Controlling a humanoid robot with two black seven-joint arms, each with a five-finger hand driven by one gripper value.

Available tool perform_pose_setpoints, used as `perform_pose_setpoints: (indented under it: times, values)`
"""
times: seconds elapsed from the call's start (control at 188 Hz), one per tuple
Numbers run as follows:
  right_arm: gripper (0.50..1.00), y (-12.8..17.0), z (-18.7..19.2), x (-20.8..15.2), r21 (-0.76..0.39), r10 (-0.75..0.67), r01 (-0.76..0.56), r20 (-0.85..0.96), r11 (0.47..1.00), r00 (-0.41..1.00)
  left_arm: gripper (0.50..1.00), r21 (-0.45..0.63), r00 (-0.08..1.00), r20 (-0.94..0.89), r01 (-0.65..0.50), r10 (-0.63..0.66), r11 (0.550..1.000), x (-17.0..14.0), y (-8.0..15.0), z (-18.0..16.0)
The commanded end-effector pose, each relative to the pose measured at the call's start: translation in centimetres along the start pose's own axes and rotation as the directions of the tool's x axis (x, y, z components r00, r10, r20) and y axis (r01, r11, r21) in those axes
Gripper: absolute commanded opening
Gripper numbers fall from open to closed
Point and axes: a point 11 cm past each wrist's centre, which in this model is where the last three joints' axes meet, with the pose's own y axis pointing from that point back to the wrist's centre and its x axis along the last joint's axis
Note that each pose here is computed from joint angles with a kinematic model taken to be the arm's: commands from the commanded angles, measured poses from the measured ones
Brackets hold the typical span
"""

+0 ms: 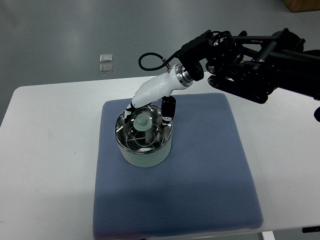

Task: Open lid and place right of pot
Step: 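Close the right hand fingers around the green lid knob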

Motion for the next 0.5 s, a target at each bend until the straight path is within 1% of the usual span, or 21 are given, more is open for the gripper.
perform_pose_setpoints:
  times: [0.0,0.048,0.229,0.367,0.404,0.436,0.495]
  values:
    - [0.813,0.07,0.24,0.03,-0.007,0.005,-0.005,0.004,1.000,1.000,1.000,0.000,1.000,0.000,0.000,0.000,1.000,0.00,0.00,-0.03]
    - [0.803,0.18,0.61,-0.08,-0.017,0.006,-0.006,0.011,1.000,1.000,1.000,0.000,1.000,-0.001,0.000,0.000,1.000,-0.04,0.00,-0.02]
    - [0.797,0.22,0.95,-0.19,-0.027,0.010,-0.010,0.018,1.000,1.000,1.000,0.000,1.000,0.000,0.003,-0.003,1.000,-0.10,0.00,-0.03]
    - [0.795,-0.43,0.67,-0.28,-0.017,0.012,-0.012,0.019,1.000,1.000,1.000,0.000,1.000,0.000,0.003,-0.003,1.000,-0.10,0.00,-0.03]
    - [0.785,-0.51,0.66,-0.35,-0.016,0.013,-0.012,0.021,1.000,1.000,1.000,0.000,1.000,0.000,0.003,-0.003,1.000,-0.10,0.00,-0.03]
    - [0.764,-0.62,0.61,-0.46,-0.013,0.012,-0.012,0.025,1.000,1.000,1.000,0.000,1.000,0.000,0.003,-0.003,1.000,-0.10,0.00,-0.03]
    - [0.758,-0.68,0.60,-0.58,-0.010,0.015,-0.015,0.031,1.000,0.999,1.000,0.000,1.000,0.000,0.003,-0.003,1.000,-0.10,0.00,-0.03]
